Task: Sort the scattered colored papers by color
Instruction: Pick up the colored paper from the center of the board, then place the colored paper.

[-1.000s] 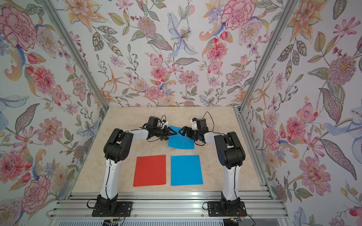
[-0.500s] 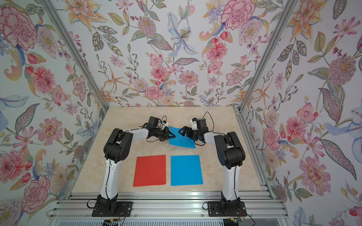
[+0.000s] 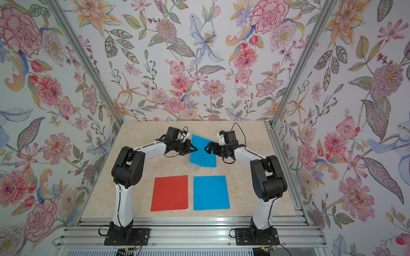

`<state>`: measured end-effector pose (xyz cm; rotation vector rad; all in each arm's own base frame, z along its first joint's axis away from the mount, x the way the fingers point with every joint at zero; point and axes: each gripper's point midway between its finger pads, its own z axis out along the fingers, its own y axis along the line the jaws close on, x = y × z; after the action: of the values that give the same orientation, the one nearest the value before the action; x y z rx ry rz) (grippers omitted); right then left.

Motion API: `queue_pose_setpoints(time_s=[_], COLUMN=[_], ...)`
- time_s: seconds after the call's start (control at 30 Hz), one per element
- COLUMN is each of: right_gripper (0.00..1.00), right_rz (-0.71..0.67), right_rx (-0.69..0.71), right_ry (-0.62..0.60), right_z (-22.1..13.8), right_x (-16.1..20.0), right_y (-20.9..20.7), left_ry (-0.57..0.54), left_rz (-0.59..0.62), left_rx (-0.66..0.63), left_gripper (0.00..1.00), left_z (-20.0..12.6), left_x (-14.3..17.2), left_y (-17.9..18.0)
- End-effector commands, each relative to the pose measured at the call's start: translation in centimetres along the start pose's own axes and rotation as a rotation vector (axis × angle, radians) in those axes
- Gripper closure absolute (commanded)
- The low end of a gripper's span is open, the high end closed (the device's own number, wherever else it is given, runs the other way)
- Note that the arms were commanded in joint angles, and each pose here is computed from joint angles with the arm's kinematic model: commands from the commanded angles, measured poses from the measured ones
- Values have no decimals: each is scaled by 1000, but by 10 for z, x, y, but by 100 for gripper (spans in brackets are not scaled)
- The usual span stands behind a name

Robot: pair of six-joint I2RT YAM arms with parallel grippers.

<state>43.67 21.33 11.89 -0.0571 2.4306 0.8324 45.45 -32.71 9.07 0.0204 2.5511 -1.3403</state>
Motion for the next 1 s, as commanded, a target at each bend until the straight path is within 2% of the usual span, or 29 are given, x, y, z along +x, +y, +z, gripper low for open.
queue_pose_setpoints(time_s=[0.0, 0.07, 0.27, 0.47, 0.6, 0.97], right_gripper=[0, 0, 0, 0, 0, 0], right_rz=[-73, -72, -14, 11, 11, 22], right_rx=[100, 142, 202, 209, 201, 156], right_ry=[-95, -126, -191, -216, -224, -199], right_z=[-65, -92, -140, -166, -172, -163], right_x=[-21, -19, 11, 33, 39, 51], right_y=[6, 3, -15, -20, -19, -19], left_ry=[-63, -79, -119, -163, -143, -45], left_rz=[122, 158, 226, 248, 247, 201], left_rx=[-36, -36, 24, 57, 29, -164], left_gripper=[100, 100, 100, 100, 100, 100], left_z=[0, 5, 4, -10, -6, 35], left_x=[12, 25, 69, 112, 143, 220], left_y=[-49, -74, -150, -186, -182, -111])
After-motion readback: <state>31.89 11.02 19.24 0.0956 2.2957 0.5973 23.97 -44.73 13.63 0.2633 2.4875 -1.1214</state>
